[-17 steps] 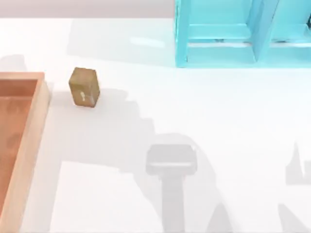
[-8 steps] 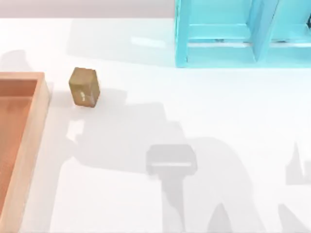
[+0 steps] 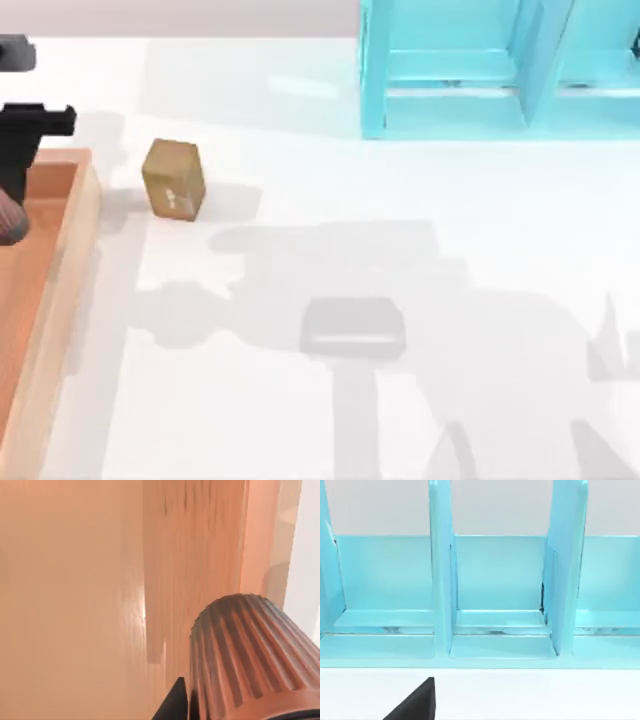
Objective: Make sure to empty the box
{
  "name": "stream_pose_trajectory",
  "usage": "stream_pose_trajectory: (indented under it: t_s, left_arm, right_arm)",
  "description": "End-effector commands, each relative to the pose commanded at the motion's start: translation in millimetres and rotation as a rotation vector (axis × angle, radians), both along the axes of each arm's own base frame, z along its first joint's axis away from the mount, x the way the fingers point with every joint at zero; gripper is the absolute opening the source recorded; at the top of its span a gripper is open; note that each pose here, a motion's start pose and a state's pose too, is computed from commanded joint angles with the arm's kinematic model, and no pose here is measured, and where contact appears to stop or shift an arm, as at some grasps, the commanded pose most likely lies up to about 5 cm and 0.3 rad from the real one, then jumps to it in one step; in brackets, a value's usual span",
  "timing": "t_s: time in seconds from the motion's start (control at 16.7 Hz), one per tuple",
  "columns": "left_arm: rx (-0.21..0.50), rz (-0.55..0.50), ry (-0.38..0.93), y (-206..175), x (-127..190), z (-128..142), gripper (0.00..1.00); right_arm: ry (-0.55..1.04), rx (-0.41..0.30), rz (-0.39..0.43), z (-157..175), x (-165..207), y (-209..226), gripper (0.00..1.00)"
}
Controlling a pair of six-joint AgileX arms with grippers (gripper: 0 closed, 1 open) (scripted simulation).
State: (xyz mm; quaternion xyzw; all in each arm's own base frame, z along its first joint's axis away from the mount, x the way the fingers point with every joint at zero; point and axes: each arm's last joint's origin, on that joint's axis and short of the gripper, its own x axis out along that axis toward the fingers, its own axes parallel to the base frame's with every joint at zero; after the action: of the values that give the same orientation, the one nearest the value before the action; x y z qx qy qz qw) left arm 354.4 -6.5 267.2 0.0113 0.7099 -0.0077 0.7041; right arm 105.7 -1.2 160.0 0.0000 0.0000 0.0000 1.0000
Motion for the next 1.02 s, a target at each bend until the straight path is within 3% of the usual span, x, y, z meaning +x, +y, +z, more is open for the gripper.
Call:
stream_pose_trajectory:
  t_s: [0.24, 0.54, 0.78, 1.02]
  left_arm:
    - [0.007, 0.000, 0.008, -89.5, -29.9, -19.4, 0.00]
    - [0.020, 0.001, 0.014, -180.5, -105.5, -47.1, 0.00]
    - [0.013, 0.001, -0.002, -206.2, -158.9, -64.7, 0.00]
    - [0.004, 0.001, -0.011, -208.7, -169.0, -67.3, 0.00]
  right_arm:
    - [0.000, 0.000, 0.000, 0.0, 0.0, 0.0, 1.00]
    - [0.000, 0.000, 0.000, 0.0, 0.0, 0.0, 1.00]
    - [0.000, 0.000, 0.000, 0.0, 0.0, 0.0, 1.00]
    - [0.000, 0.000, 0.000, 0.0, 0.0, 0.0, 1.00]
